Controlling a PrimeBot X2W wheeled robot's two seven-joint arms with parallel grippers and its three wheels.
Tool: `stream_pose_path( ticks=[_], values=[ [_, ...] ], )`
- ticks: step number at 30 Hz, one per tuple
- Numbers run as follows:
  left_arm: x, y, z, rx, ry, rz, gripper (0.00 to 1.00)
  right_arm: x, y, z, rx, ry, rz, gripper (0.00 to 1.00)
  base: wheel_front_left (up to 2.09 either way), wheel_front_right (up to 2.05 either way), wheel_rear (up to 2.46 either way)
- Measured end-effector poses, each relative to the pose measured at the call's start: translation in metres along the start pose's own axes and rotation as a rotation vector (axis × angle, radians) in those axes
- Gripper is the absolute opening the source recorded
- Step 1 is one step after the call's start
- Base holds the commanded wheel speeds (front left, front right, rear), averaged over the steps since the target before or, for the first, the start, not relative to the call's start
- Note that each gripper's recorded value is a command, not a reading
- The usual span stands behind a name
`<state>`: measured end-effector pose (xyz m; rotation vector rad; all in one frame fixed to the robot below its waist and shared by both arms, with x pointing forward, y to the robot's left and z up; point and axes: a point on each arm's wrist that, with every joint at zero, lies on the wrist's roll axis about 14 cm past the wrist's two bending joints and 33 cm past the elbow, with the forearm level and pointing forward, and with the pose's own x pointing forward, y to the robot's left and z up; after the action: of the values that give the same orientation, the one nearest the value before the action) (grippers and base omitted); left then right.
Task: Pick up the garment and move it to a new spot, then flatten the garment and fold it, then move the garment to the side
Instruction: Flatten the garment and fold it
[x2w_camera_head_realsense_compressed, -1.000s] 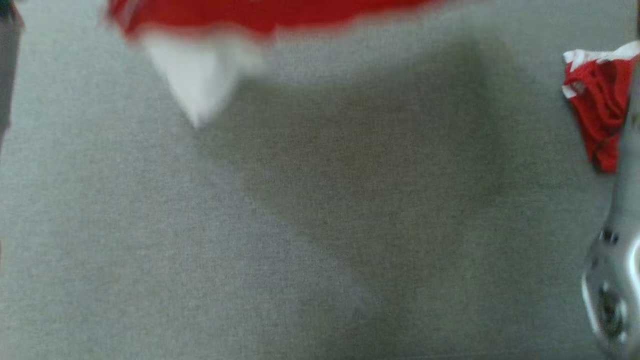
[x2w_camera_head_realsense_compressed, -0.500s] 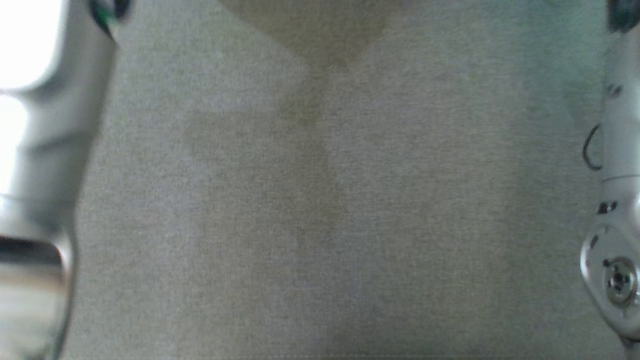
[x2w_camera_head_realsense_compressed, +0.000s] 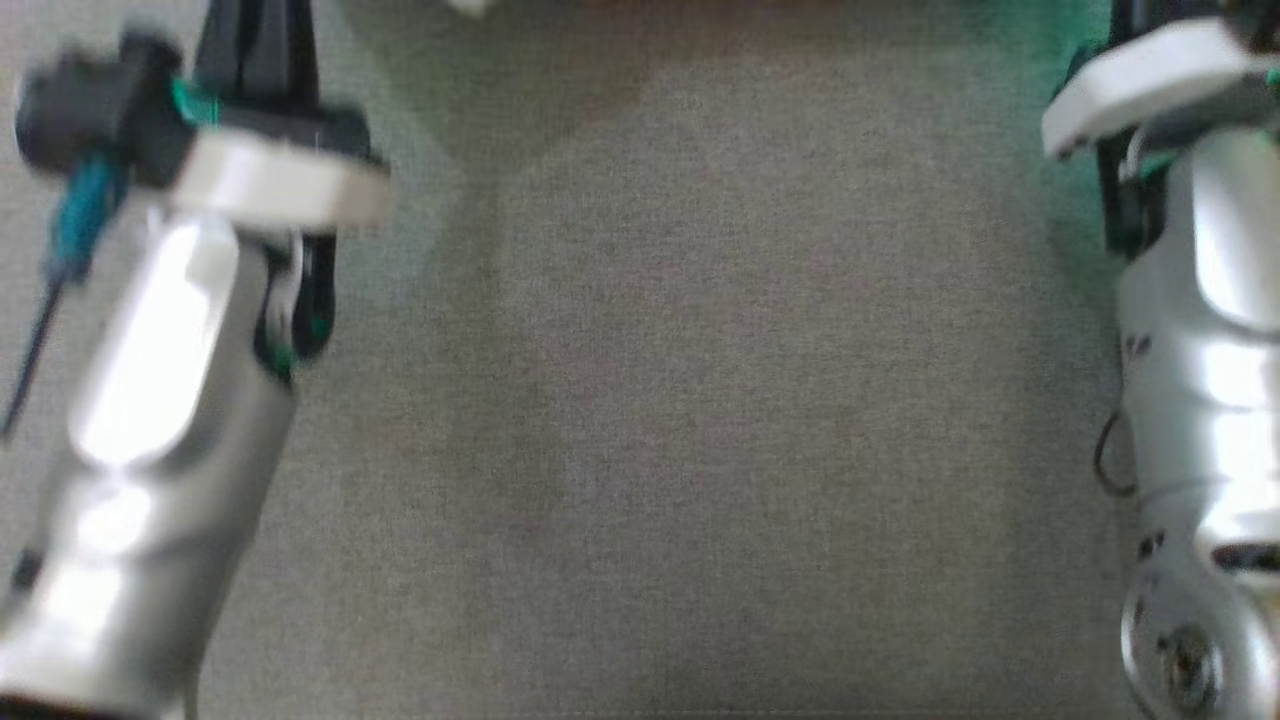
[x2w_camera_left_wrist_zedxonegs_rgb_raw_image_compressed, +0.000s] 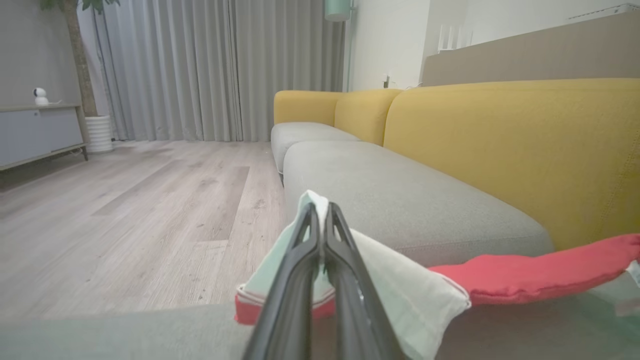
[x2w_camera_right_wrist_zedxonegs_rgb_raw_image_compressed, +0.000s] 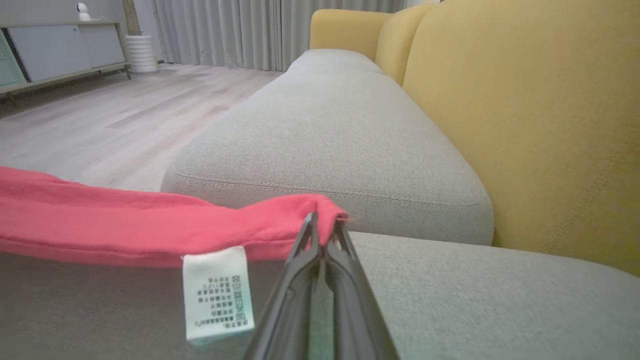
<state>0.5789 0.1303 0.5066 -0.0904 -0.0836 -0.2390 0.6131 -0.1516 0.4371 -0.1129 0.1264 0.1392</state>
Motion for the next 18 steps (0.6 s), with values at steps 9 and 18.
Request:
stream_pose_path(
  ticks=[9,18],
  values=[
    [-0.09,-0.009,-0.003,-0.069,0.035,0.061,0.0,-0.071,0.012,-0.006,0.098,-0.017,0.015,0.0,0.0,0.0,0.0],
    [-0.199,-0.035,0.009,-0.139,0.095,0.124,0.0,-0.187,0.015,-0.021,0.181,0.046,-0.021,0.0,0.0,0.0,0.0]
  ],
)
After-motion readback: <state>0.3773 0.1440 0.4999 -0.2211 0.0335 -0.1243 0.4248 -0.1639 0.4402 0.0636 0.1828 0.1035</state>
